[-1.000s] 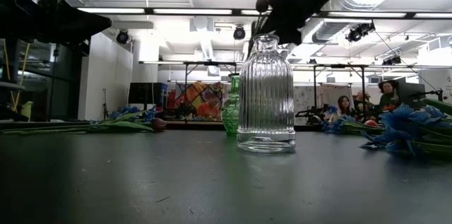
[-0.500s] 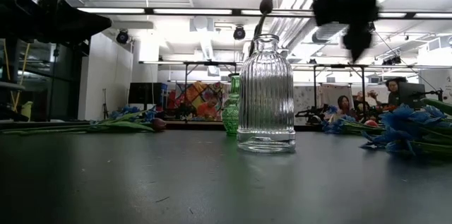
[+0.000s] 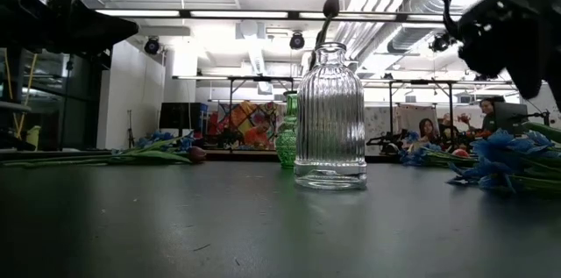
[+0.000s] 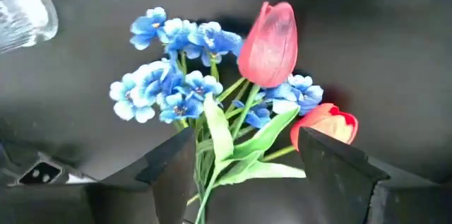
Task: Sort flowers into vase by color
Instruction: Put the bottom dark red tulip into the green vase
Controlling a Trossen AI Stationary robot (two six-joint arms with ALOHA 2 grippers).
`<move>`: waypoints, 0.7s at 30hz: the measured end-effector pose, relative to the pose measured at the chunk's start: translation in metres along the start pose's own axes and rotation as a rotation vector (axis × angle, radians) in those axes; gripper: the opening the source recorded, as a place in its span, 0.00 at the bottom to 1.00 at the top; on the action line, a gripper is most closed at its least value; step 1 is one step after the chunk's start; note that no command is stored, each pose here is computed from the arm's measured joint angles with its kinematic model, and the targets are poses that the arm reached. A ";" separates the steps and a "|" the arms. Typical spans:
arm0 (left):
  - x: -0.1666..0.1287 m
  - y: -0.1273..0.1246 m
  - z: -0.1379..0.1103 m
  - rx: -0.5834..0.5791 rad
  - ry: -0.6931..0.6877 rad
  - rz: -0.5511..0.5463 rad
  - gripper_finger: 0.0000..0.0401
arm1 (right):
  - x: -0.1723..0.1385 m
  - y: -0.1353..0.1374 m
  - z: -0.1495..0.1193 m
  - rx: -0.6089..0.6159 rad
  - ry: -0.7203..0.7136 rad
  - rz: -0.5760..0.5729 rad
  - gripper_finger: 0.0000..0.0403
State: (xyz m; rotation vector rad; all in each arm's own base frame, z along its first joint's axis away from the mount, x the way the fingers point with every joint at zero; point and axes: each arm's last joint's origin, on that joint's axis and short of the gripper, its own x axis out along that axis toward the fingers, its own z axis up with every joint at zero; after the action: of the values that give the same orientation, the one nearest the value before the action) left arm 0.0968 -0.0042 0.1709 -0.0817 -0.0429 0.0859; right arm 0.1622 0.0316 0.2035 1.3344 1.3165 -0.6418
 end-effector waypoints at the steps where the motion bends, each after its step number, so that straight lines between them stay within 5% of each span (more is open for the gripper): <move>1: 0.000 0.000 0.000 0.000 0.000 0.000 0.00 | 0.004 -0.001 0.000 0.015 0.003 -0.007 0.59; 9: 0.000 0.000 0.000 0.000 0.000 0.000 0.00 | 0.020 0.000 0.002 0.048 -0.013 -0.013 0.56; 21: 0.000 0.000 0.000 0.000 -0.001 0.000 0.00 | 0.038 0.008 0.008 0.057 -0.011 -0.053 0.28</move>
State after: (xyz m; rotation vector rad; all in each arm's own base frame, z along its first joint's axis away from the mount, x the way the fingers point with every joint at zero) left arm 0.0968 -0.0042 0.1711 -0.0818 -0.0435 0.0860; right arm 0.1811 0.0381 0.1695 1.3434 1.3376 -0.7264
